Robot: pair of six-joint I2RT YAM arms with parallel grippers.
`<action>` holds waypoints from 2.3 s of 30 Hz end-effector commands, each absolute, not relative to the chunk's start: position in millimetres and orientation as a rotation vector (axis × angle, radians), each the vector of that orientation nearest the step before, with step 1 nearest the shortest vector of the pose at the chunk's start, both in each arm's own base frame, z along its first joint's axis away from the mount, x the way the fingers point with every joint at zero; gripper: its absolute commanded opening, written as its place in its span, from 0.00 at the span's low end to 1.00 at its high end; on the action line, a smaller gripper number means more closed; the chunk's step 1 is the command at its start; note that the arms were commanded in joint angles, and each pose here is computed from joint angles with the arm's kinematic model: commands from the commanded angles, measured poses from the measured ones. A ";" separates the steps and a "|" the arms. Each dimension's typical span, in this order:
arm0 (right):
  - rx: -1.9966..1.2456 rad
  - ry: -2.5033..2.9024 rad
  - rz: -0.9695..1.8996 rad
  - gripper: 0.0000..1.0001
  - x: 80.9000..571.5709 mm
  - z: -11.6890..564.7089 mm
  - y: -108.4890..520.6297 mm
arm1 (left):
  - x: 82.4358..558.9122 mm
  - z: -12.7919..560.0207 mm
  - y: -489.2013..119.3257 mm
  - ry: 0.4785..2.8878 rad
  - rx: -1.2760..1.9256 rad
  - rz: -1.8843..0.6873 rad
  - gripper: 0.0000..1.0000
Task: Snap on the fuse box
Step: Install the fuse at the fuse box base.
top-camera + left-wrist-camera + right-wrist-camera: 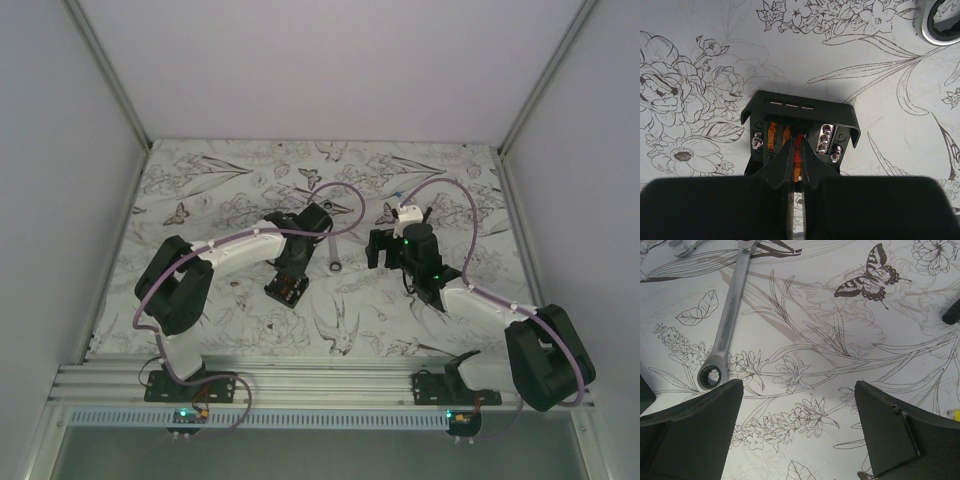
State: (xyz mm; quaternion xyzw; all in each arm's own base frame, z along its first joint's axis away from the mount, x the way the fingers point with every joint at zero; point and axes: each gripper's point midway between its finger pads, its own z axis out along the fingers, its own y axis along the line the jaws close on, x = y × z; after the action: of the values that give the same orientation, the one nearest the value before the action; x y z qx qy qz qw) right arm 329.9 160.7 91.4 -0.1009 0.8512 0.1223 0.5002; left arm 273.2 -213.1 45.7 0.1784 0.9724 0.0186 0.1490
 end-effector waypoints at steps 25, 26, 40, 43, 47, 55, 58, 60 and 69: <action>-0.255 2.037 0.322 1.00 334.6 95.8 165.2 | 272.5 32.7 -211.0 2.727 0.581 0.032 0.00; -0.256 2.037 0.323 1.00 334.4 95.8 165.4 | 272.8 32.3 -210.9 2.727 0.581 0.033 0.00; -0.267 2.041 0.327 1.00 334.8 94.7 166.9 | 274.1 41.0 -212.5 2.703 0.584 0.011 0.00; -0.269 2.045 0.329 1.00 334.8 93.7 167.5 | 275.0 43.2 -211.9 2.698 0.579 0.017 0.00; -0.272 2.045 0.329 1.00 334.7 93.5 167.6 | 275.7 45.0 -211.3 2.693 0.573 0.021 0.00; -0.273 2.046 0.330 1.00 334.6 93.5 167.9 | 277.4 45.8 -211.9 2.688 0.569 0.022 0.00; -0.272 2.044 0.331 1.00 334.6 93.7 167.8 | 277.8 48.2 -212.0 2.682 0.568 0.018 0.00; -0.272 2.044 0.332 1.00 334.9 93.9 168.1 | 278.0 48.6 -211.4 2.678 0.575 0.025 0.00; -0.274 2.046 0.332 1.00 334.6 93.1 168.3 | 274.1 31.5 -211.8 2.703 0.587 0.021 0.00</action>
State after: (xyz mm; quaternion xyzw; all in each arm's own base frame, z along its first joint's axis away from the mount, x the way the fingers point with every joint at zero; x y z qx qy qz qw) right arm 326.6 166.4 83.3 -0.1129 0.8560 0.1340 0.4864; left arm 282.0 -219.1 44.6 0.2016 0.9590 -0.0043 0.1994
